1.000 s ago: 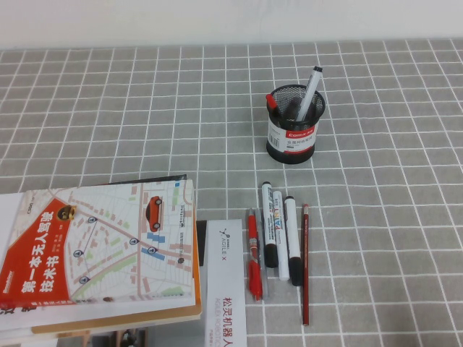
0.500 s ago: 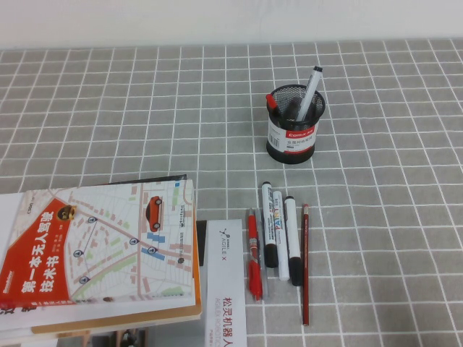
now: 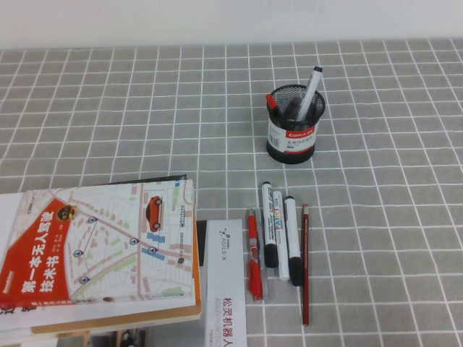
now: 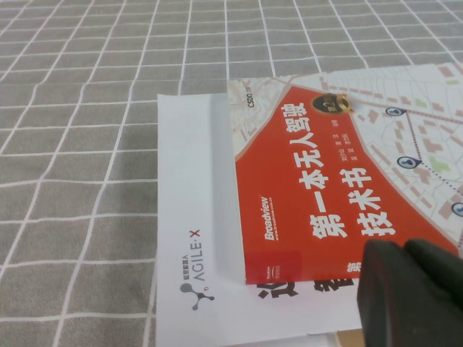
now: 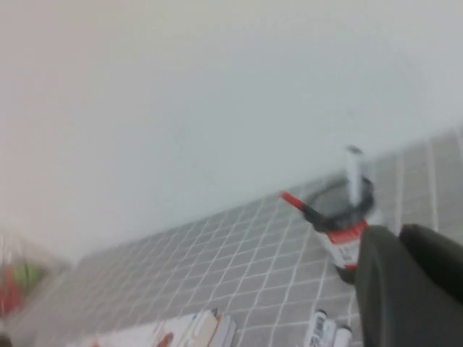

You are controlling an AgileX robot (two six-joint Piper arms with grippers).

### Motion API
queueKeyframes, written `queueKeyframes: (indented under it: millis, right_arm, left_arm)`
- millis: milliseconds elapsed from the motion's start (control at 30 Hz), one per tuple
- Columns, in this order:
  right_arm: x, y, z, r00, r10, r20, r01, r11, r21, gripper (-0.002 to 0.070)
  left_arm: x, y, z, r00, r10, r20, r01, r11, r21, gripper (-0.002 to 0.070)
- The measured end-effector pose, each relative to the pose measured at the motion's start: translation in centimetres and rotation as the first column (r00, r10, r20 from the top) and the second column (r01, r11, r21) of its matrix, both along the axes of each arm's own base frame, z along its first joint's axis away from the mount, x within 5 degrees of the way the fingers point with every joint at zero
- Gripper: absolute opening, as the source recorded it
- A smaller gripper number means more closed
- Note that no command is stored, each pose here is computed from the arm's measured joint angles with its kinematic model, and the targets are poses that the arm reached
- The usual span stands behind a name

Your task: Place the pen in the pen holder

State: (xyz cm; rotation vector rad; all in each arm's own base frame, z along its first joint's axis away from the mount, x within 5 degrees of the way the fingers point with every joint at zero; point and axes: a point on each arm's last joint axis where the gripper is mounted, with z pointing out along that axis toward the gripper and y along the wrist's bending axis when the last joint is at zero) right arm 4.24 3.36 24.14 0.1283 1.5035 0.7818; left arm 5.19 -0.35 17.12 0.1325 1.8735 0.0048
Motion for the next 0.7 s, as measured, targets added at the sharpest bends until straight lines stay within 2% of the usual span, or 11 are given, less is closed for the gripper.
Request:
queueKeyframes:
  millis: [133, 267, 333, 367, 400, 500, 633, 700]
  right_arm:
    - [0.3, 0.6, 3.2, 0.998, 0.055, -0.009, -0.056, 0.983, -0.173, -0.0012]
    - [2.5, 1.2, 7.2, 0.975, 0.114, -0.193, -0.178, 0.918, -0.355, -0.0012]
    - [3.7, 1.4, 8.7, 0.941, 0.136, -0.311, -0.254, 0.889, -0.381, -0.0012]
    - [4.9, 1.3, 9.3, 0.908, 0.129, -0.399, -0.302, 0.86, -0.411, -0.0012]
    - [5.4, 1.2, 10.1, 0.897, 0.113, -0.428, -0.312, 0.847, -0.429, -0.0012]
    - [8.7, 0.9, 11.9, 0.801, 0.076, -0.594, -0.402, 0.803, -0.44, -0.0012]
    - [12.6, 1.2, 12.3, 0.678, 0.049, -0.733, -0.493, 0.77, -0.404, -0.0012]
    - [14.4, 2.1, 12.0, 0.611, 0.023, -0.792, -0.546, 0.737, -0.4, -0.0012]
  left_arm:
    - [0.0, 0.0, 0.0, 1.0, 0.0, 0.0, 0.0, 1.0, 0.0, -0.0003]
    - [0.0, 0.0, 0.0, 1.0, 0.0, 0.0, 0.0, 1.0, 0.0, -0.0003]
    - [0.0, 0.0, 0.0, 1.0, 0.0, 0.0, 0.0, 1.0, 0.0, -0.0003]
    - [0.0, 0.0, 0.0, 1.0, 0.0, 0.0, 0.0, 1.0, 0.0, -0.0003]
    - [0.0, 0.0, 0.0, 1.0, 0.0, 0.0, 0.0, 1.0, -0.005, -0.0003]
    - [0.0, 0.0, 0.0, 1.0, 0.0, 0.0, 0.0, 1.0, 0.0, -0.0003]
    - [0.0, 0.0, 0.0, 1.0, 0.0, 0.0, 0.0, 1.0, 0.0, -0.0003]
    - [0.0, 0.0, 0.0, 1.0, 0.0, 0.0, 0.0, 1.0, 0.0, -0.0003]
